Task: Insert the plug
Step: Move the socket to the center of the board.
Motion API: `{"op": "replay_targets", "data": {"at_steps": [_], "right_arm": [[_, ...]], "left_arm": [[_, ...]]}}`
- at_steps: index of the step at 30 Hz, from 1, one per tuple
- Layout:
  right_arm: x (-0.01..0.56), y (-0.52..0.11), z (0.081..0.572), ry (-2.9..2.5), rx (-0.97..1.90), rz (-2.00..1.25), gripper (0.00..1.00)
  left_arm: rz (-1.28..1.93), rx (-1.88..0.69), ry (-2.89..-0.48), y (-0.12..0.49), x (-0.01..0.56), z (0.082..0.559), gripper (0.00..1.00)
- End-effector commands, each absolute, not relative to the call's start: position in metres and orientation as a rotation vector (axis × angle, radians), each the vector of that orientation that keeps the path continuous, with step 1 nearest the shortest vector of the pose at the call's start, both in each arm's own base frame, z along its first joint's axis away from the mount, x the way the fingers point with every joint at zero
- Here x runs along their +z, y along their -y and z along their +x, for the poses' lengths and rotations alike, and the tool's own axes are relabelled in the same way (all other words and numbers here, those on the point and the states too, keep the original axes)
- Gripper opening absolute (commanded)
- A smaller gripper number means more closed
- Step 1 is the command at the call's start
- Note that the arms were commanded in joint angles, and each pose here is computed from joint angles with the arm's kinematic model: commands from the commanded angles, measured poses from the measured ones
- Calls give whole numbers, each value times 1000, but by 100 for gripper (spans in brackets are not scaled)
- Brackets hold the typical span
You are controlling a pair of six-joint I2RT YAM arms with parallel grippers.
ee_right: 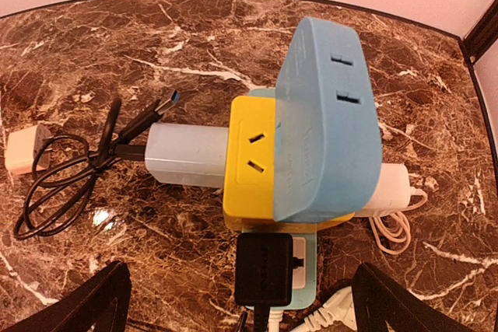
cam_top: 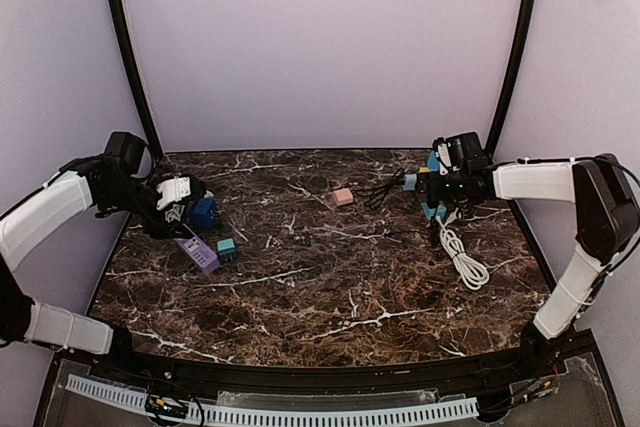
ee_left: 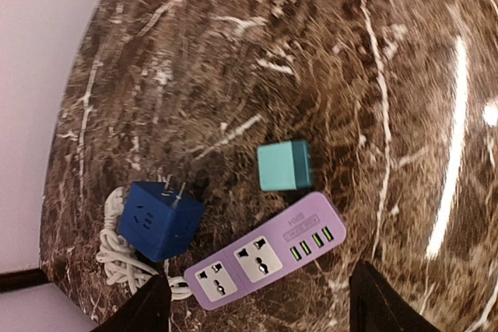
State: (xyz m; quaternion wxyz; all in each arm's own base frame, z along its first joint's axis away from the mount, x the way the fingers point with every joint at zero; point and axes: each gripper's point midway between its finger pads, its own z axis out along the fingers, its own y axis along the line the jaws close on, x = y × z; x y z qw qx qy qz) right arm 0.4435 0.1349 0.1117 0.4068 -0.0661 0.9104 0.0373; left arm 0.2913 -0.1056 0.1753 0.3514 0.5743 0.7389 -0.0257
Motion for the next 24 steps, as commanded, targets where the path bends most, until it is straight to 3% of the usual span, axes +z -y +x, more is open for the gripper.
{"op": "replay_targets", "data": {"at_steps": [1, 10, 17, 21, 23, 24], "right_arm": [[127, -144, 428, -2269, 138, -262, 99], [157, -148, 405, -2187, 150, -307, 99], [175, -158, 391, -2122, 183, -328, 99], [181, -161, 386, -2101, 189, -336, 99], [185, -161, 384, -2093, 191, -333, 99], [187, -161, 384, -2088, 194, -330, 99]], "left_arm": [[2191, -218, -1832, 85, 128, 249, 67], [2489, -219, -1525, 94, 75, 307, 67], [2489, -201, -1512, 99, 46, 329, 66], [2535, -239, -1541, 93, 30, 315, 60], [2530, -274, -1577, 95, 28, 304, 53], [2535, -299, -1592, 96, 26, 296, 44]]}}
